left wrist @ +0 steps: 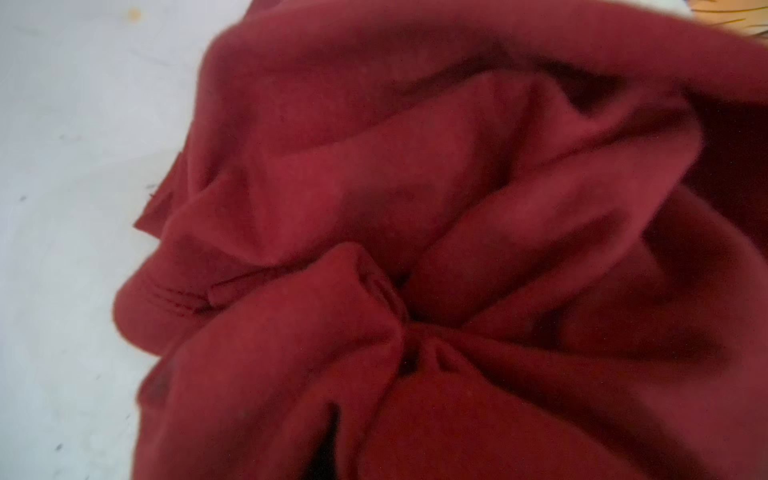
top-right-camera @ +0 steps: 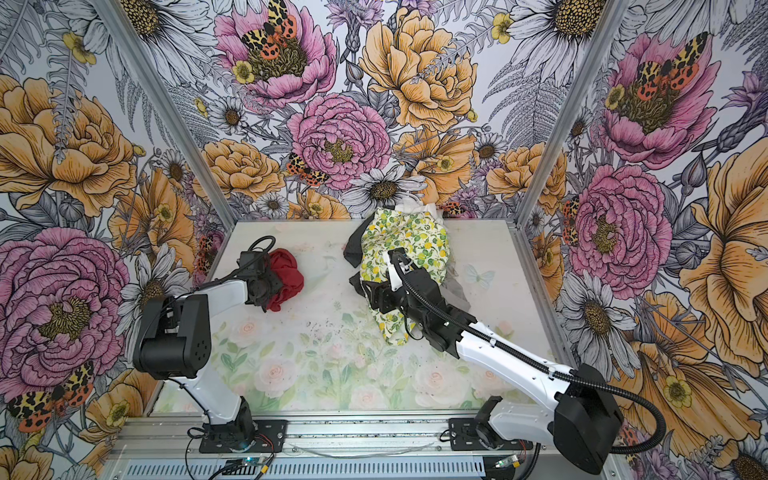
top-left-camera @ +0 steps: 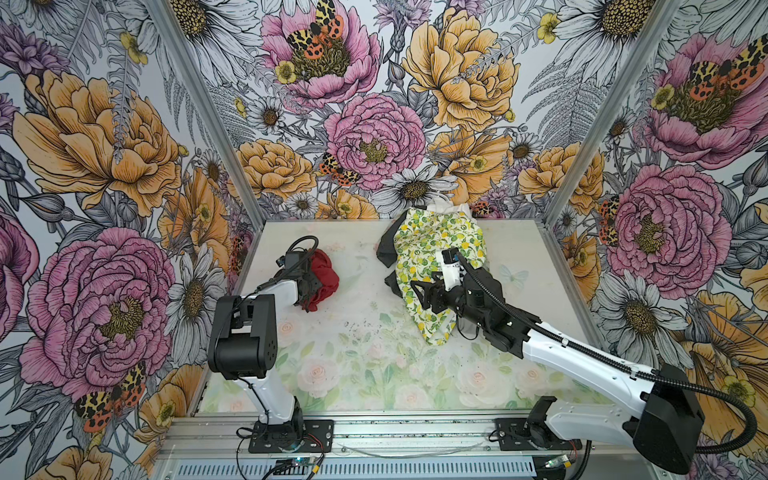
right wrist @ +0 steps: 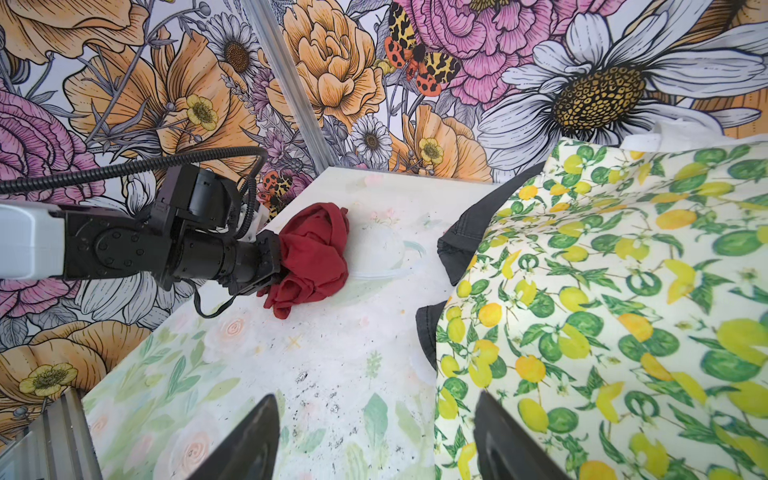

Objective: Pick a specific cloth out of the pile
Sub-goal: 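Lower the dark red cloth onto the table and open the left gripper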

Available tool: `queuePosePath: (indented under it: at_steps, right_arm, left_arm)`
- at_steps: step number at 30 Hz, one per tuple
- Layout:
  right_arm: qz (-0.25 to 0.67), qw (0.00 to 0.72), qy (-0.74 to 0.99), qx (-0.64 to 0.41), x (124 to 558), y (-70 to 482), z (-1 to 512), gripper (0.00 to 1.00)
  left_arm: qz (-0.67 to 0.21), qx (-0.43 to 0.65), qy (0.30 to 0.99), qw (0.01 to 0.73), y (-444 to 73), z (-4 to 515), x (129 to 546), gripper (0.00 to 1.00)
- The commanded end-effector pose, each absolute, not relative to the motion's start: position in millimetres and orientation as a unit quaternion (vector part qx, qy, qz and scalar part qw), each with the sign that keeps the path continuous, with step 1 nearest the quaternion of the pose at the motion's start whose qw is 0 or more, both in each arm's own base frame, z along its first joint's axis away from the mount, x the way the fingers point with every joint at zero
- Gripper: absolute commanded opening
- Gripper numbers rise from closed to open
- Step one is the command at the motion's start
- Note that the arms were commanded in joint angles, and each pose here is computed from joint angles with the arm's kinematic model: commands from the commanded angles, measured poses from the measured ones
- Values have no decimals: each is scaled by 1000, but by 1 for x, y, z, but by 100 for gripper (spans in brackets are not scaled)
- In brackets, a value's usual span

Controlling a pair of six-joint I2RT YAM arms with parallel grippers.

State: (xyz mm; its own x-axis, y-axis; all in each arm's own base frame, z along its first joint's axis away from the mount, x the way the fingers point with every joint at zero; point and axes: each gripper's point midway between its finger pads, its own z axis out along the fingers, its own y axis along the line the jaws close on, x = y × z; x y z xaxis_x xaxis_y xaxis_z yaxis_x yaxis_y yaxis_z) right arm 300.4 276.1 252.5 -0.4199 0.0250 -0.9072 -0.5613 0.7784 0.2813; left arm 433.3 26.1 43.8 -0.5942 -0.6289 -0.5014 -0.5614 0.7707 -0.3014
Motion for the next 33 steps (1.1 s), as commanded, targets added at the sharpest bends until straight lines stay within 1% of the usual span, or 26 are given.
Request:
queuePosePath:
  at_steps: [1,5,11,17,22,26,27,31,33]
  right_arm:
    - [277,533,785,-154,303,266,264,75]
    - [266,534,788,-151,304,260,263,75]
    - [253,530,797,-139,311,249,256,76]
    - [244,524,804,-136,318,242,247,77]
    - [243,516,808,-147,323,247,245,77]
    - [246,518,805,-152,320,247,252,76]
    - [245,519,805,-153,319,246,253,76]
    - [240,524,803,-151,317,241,253,76]
    - [241,523,803,-150,316,241,253,77]
  left_arm:
    - [-45,-337,901,269,34,23,439,0]
    - [-53,-347,901,253,45,17,458,0]
    - [-37,-355,898,256,69,30,483,0]
    - [-35,-373,891,257,93,33,494,4]
    - [-33,-380,888,256,102,32,500,10]
    - [-37,-369,891,262,103,40,507,25]
    - [-39,-368,891,263,102,42,507,31]
    - [-45,-351,896,269,93,54,502,63]
    - [-40,-346,896,275,93,62,496,71]
